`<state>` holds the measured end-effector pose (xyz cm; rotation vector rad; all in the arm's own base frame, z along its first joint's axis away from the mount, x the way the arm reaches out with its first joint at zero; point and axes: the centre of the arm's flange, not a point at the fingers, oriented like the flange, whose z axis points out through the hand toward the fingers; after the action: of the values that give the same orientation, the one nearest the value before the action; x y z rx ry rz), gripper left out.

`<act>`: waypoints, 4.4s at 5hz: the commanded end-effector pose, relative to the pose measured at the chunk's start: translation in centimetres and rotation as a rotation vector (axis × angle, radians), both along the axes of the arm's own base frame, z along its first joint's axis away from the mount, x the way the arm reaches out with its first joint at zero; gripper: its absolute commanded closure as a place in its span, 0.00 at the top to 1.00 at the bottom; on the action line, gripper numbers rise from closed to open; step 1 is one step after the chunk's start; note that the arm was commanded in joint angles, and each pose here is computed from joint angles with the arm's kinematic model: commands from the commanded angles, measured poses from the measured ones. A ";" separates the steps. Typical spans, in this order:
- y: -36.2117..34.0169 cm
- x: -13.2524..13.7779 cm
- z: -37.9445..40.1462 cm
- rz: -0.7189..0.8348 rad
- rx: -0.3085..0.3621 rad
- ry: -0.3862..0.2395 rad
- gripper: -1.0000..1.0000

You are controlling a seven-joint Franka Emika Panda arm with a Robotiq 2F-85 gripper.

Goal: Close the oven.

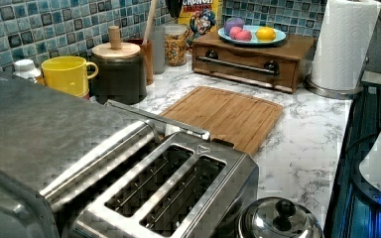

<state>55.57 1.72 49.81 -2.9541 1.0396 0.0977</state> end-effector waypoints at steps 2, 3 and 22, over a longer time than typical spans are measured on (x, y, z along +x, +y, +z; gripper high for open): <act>-5.0 -2.7 -5.7 0.182 0.155 -0.114 0.00; -12.0 -2.2 -10.5 0.313 0.451 -0.117 0.00; 8.6 -0.4 -22.6 0.701 0.883 -0.309 0.00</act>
<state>52.59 -0.38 18.05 -2.3322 0.2329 0.2000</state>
